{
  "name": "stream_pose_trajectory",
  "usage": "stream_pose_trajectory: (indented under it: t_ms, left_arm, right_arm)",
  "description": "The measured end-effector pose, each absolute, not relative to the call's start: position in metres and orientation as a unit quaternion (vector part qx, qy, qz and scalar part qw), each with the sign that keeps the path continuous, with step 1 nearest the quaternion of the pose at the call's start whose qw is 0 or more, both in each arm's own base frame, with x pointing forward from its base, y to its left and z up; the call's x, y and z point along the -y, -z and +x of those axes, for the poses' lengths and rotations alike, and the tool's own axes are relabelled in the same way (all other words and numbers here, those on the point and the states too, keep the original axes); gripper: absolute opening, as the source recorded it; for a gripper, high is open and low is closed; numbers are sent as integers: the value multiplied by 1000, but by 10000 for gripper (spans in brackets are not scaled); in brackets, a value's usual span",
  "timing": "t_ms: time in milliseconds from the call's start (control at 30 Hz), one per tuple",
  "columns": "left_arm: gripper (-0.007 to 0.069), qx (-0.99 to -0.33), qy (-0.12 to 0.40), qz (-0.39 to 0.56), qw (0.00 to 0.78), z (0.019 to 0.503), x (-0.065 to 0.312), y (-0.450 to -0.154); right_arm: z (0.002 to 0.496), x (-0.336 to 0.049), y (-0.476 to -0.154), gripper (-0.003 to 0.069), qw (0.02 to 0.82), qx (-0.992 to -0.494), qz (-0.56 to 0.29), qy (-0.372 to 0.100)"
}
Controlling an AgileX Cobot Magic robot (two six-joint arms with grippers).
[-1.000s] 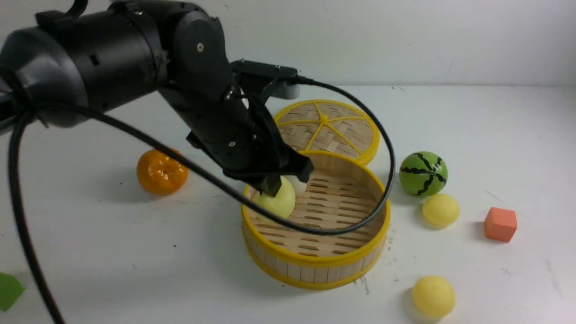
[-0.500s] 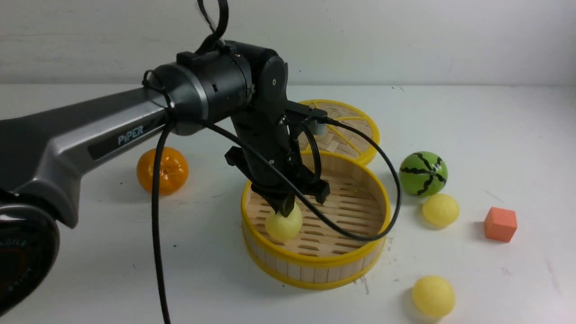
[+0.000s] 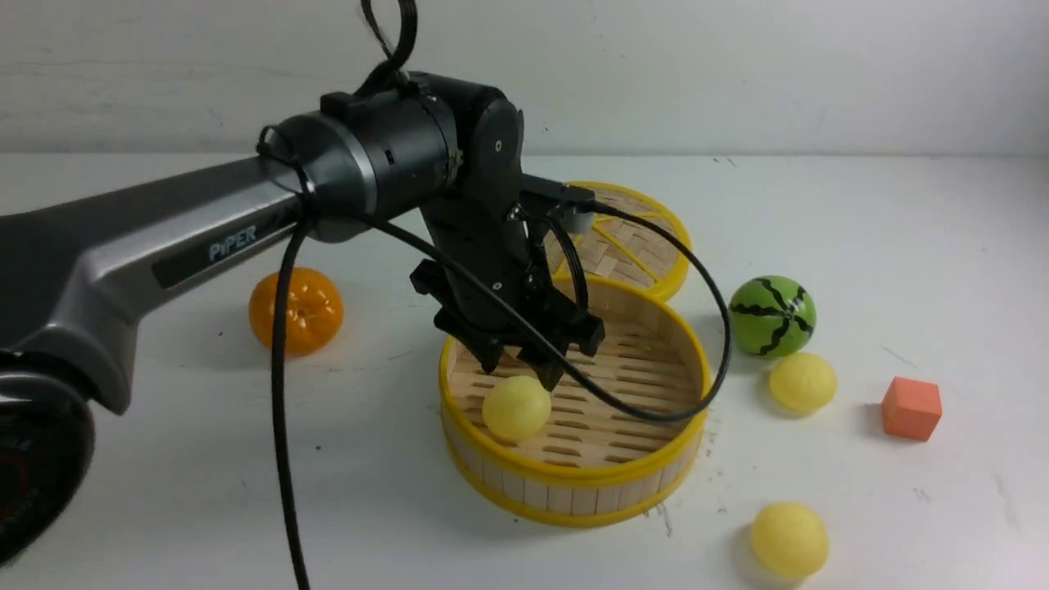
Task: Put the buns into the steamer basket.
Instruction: Use the right arm to grab a steamed stuffed bun
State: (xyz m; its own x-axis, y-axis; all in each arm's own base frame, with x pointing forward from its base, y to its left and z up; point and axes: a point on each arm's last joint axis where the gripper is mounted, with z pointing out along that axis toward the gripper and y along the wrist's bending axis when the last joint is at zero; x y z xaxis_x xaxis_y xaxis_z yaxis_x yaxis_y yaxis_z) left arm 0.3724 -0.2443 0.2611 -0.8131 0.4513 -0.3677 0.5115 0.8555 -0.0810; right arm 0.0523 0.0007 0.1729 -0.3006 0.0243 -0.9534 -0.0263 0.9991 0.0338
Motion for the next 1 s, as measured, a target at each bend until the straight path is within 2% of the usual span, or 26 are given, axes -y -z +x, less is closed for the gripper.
stream_pose_trajectory:
  t_ms: [67, 100, 133, 200, 233, 267, 300, 400, 533, 633, 667, 800, 1000]
  left_arm:
    - [485, -945, 98, 245, 193, 365, 239, -286]
    - [435, -942, 108, 235, 215, 355, 233, -312]
    - [388, -939, 113, 231, 227, 348, 229, -326]
    - [258, -934, 121, 227, 249, 335, 221, -350]
    - [107, -926, 130, 225, 275, 315, 208, -375]
    - [91, -925, 131, 225, 277, 312, 206, -378]
    - [3, -919, 137, 223, 296, 292, 193, -389]
    - [-13, -903, 152, 217, 339, 254, 169, -399]
    - [-13, -880, 173, 205, 393, 211, 141, -383]
    - [-13, -856, 200, 185, 439, 172, 116, -351]
    - [-13, -855, 203, 183, 441, 169, 115, -349]
    - [-13, -810, 249, 134, 514, 124, 84, -295]
    - [-13, -764, 274, 90, 577, 98, 62, -253]
  right_arm:
    - [52, -1, -173, 241, 591, -806, -1, -21]
    - [52, -1, -173, 241, 591, -806, -1, -21]
    - [52, -1, -173, 241, 591, -806, -1, -21]
    - [52, -1, -173, 241, 591, -806, -1, -21]
    - [52, -1, -173, 241, 591, -806, -1, -21]
    - [52, -1, -173, 241, 591, -806, -1, -21]
    - [52, -1, -173, 241, 591, -806, -1, -21]
    - [52, -1, -173, 241, 591, -806, -1, -21]
    - [52, -1, -173, 241, 591, -806, -1, -21]
    - [52, -1, -173, 241, 591, -806, -1, -21]
    - [52, -1, -173, 241, 591, -806, -1, -21]
    - [52, -1, -173, 241, 591, -806, -1, -21]
    - [52, -1, -173, 241, 592, -805, 0, -22]
